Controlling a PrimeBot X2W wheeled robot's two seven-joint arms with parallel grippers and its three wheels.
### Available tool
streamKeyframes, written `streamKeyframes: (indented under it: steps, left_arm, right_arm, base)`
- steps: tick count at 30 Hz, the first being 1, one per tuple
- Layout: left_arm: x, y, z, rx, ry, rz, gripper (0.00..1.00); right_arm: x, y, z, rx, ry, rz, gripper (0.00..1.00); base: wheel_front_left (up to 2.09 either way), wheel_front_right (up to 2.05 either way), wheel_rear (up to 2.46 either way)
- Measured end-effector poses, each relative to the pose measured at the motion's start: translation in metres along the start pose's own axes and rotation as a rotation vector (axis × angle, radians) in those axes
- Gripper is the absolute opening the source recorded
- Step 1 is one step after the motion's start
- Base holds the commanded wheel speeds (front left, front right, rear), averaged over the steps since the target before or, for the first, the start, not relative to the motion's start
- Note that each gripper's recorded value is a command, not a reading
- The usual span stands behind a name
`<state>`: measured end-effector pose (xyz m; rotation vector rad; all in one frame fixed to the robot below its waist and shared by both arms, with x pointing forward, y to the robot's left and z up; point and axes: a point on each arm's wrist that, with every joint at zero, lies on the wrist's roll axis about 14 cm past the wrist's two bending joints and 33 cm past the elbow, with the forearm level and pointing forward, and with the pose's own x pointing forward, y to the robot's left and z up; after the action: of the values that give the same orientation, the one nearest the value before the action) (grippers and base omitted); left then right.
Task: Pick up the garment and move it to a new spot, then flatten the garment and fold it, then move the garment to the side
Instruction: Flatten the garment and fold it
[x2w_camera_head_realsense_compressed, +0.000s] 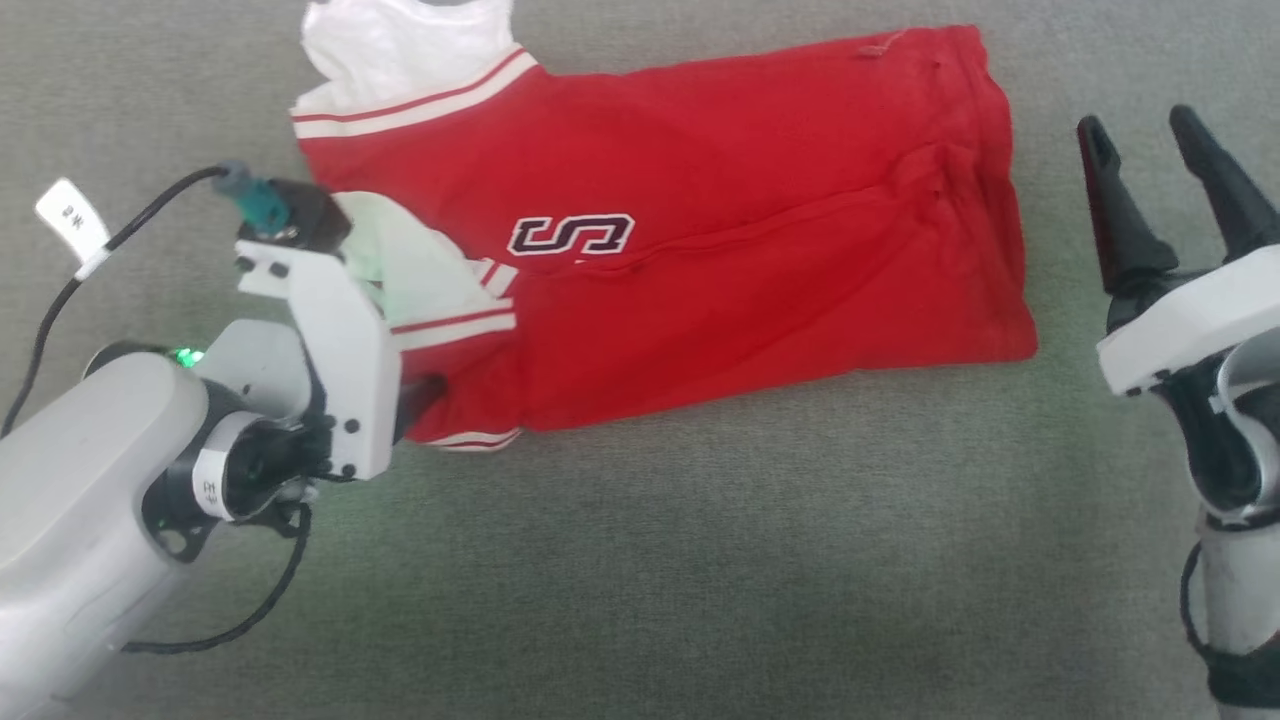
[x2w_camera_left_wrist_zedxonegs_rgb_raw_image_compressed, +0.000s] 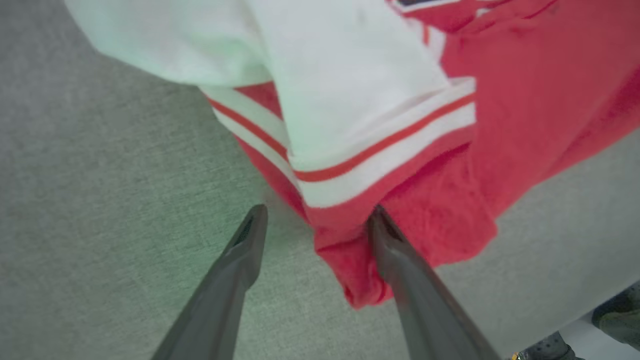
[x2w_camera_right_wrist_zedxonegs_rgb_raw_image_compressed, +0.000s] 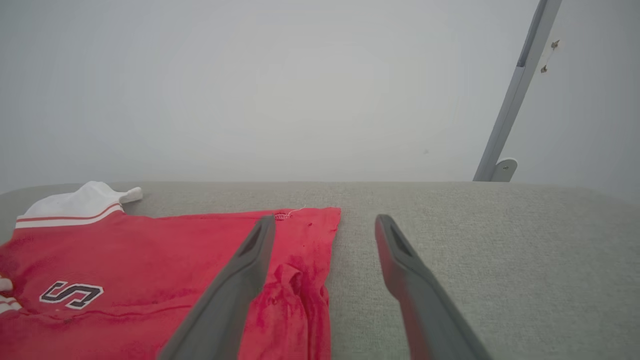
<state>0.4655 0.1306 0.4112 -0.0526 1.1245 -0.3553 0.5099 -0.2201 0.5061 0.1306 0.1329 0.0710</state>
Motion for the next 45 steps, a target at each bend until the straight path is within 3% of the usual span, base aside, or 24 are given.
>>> streamKeyframes:
  steps: [8, 9, 11, 20, 29, 31, 32, 45]
  left_arm:
    - [0.026, 0.011, -0.013, -0.087, 0.041, 0.007, 1.0]
    - [0.027, 0.01, -0.014, -0.084, 0.042, 0.0, 0.86]
    - [0.028, 0.01, -0.015, -0.081, 0.042, -0.013, 0.0]
    - [0.029, 0.0, -0.019, -0.078, 0.026, -0.057, 0.0]
    - [0.028, -0.002, -0.02, -0.089, 0.01, -0.077, 0.0]
    - [0.029, -0.001, -0.021, -0.095, 0.007, -0.079, 0.0]
    - [0.029, 0.0, -0.021, -0.098, 0.005, -0.078, 0.0]
    - [0.011, 0.01, -0.024, -0.1, -0.002, -0.051, 0.0]
  right_arm:
    - [-0.018, 0.001, -0.041, 0.035, 0.197, -0.004, 1.0]
    - [-0.019, 0.001, -0.047, 0.043, 0.237, -0.001, 1.0]
    - [-0.023, 0.005, -0.059, 0.046, 0.32, 0.013, 1.0]
    - [-0.039, 0.012, -0.107, 0.016, 0.692, 0.037, 1.0]
    - [-0.035, 0.011, -0.132, -0.023, 0.912, 0.04, 1.0]
    - [-0.034, 0.013, -0.137, -0.043, 0.953, 0.052, 0.22]
    - [-0.033, 0.012, -0.138, -0.068, 0.967, 0.053, 0.0]
    - [-0.042, 0.018, -0.123, -0.102, 0.989, 0.093, 0.0]
  base:
    - [0.0, 0.0, 0.0]
    - [0.0, 0.0, 0.0]
    - [0.0, 0.0, 0.0]
    - [0.0, 0.0, 0.0]
    - [0.0, 0.0, 0.0]
    - [0.0, 0.0, 0.0]
    - [0.0, 0.0, 0.0]
    - [0.0, 0.0, 0.0]
